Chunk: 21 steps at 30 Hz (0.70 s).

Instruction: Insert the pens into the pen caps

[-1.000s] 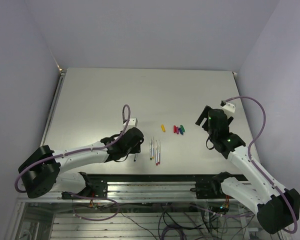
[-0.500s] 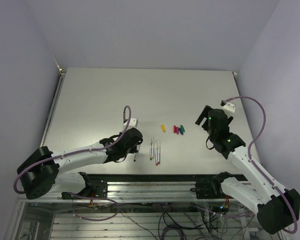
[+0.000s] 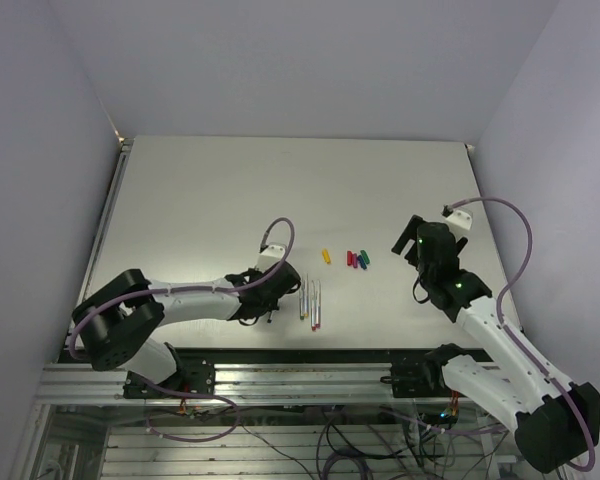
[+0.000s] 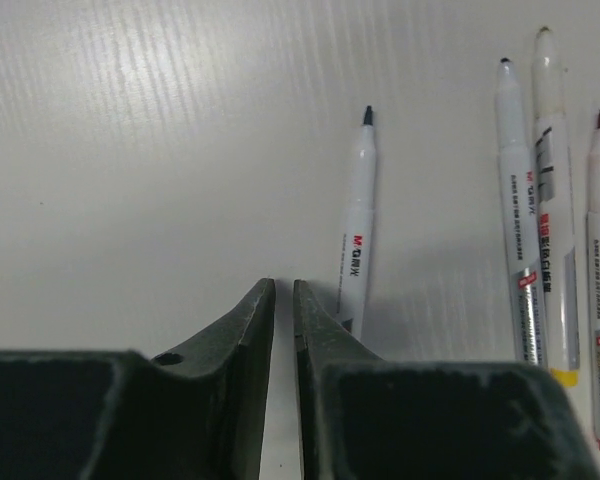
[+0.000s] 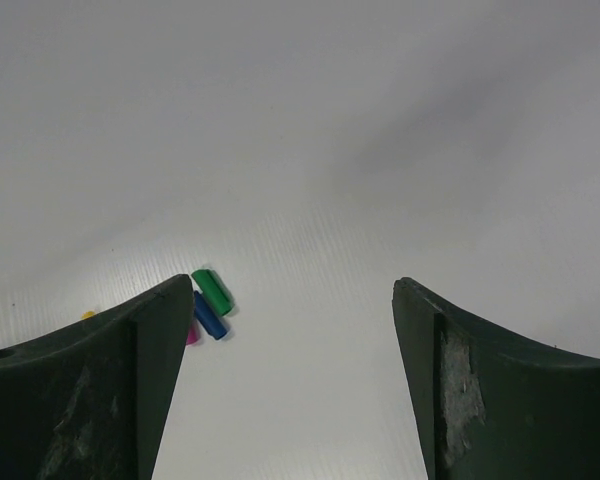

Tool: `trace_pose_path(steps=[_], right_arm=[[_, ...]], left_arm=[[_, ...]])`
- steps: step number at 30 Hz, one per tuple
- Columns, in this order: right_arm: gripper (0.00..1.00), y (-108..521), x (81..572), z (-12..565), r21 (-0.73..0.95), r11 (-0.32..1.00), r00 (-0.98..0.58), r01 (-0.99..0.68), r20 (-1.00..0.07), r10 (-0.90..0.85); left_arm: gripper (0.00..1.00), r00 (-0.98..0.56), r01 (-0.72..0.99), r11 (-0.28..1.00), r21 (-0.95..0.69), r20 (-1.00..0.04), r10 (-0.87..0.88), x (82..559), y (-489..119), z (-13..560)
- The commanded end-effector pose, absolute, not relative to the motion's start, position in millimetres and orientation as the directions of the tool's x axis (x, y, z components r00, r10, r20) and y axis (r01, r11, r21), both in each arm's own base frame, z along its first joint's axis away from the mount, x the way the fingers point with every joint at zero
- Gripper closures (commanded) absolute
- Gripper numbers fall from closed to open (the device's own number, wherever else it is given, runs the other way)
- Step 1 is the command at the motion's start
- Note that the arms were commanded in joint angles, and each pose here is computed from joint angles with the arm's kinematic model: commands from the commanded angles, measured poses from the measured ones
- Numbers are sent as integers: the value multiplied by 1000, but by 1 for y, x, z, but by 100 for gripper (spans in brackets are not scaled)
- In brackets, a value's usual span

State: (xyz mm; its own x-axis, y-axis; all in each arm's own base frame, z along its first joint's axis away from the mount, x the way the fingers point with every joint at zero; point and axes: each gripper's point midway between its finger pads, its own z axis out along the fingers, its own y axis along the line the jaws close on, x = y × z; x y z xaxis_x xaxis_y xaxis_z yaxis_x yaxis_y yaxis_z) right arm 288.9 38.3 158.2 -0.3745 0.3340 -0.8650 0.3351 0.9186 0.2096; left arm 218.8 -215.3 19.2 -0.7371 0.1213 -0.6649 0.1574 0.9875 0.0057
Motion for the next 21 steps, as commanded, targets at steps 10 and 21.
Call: trace_pose_path(steps=[10, 21], right_arm=[[21, 33, 286, 159, 204, 920, -345, 333, -882, 321], [20, 42, 292, 155, 219, 927, -361, 305, -874, 325]], left_arm=[[64, -675, 177, 984, 30, -724, 144, 231, -233, 46], [66, -672, 211, 977, -33, -731, 120, 229, -245, 59]])
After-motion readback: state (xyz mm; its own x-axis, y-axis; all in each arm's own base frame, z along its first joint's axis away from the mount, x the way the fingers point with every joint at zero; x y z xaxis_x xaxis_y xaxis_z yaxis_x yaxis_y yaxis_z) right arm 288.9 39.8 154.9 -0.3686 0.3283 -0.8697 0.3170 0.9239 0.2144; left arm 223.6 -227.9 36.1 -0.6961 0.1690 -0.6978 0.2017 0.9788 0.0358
